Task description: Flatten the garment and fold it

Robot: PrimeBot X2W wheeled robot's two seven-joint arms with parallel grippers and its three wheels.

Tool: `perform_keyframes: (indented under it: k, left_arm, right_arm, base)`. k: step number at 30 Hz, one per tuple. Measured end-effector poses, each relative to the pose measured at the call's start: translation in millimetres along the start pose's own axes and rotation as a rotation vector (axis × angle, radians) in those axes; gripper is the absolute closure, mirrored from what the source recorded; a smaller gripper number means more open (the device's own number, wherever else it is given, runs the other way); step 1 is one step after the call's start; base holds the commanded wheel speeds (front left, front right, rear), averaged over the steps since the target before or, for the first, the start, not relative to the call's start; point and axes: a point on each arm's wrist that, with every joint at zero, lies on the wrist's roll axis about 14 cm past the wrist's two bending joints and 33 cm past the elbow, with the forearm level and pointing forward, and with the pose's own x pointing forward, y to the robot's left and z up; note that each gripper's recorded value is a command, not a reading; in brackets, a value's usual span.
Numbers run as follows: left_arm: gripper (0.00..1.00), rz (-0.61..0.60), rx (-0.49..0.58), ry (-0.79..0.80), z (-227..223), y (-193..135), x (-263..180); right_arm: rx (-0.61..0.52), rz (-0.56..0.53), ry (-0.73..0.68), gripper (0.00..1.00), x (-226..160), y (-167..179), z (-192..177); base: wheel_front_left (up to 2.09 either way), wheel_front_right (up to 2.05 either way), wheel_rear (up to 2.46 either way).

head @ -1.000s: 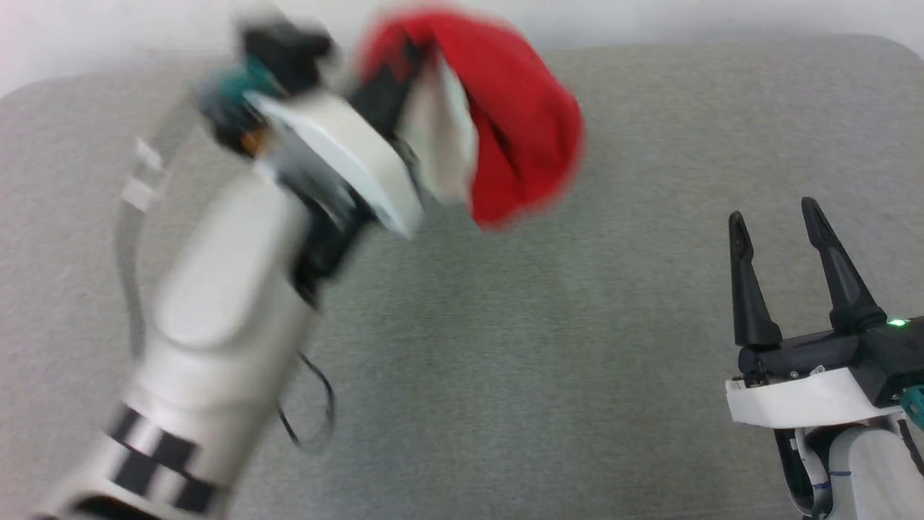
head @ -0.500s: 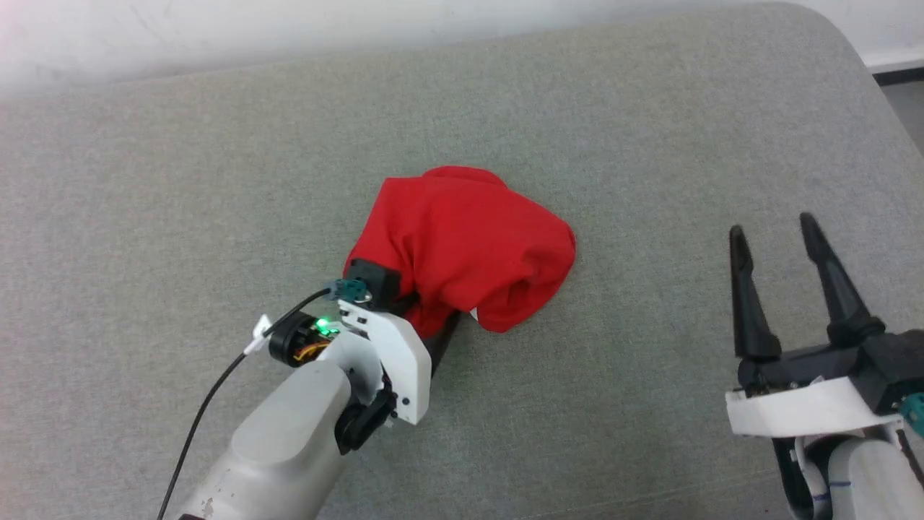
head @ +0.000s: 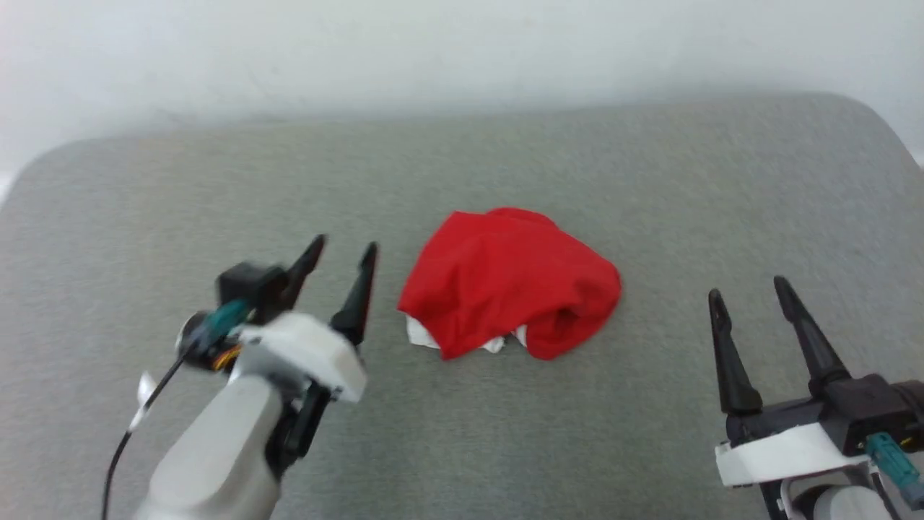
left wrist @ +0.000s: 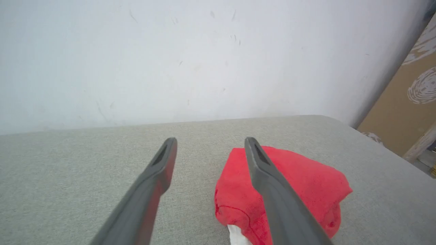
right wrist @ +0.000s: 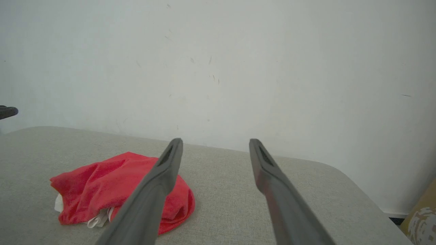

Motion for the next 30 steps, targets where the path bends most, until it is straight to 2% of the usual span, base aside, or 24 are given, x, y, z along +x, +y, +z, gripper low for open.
perform_keyframes:
  k: [7,13,19,21,26,30]
  left_arm:
    - [0.0,0.184,-0.013,-0.076,1,26,-72]
    - [0.0,0.297,-0.074,-0.135,2,26,-109]
    - [0.0,0.287,-0.073,-0.142,-1,22,-109]
    - [0.0,0.281,-0.073,-0.143,-2,23,-105]
    - [0.0,0.309,-0.075,-0.134,-6,32,-103]
    - [0.0,0.345,-0.092,-0.105,-18,40,-108]
  right_arm:
    - [0.019,0.087,0.002,0.0,0,30,-1]
    - [0.014,0.139,0.044,0.0,2,46,-15]
    - [-0.035,0.296,0.307,0.0,3,83,-70]
    - [-0.086,0.375,0.374,0.0,9,95,-84]
    - [-0.147,0.489,0.572,0.0,19,108,-123]
    - [-0.174,0.558,0.68,0.0,27,119,-146]
  base:
    - [0.0,0.0,0.0]
    - [0.0,0.0,0.0]
    - [0.0,0.0,0.0]
    - [0.0,0.0,0.0]
    - [0.0,0.0,0.0]
    - [0.0,0.0,0.0]
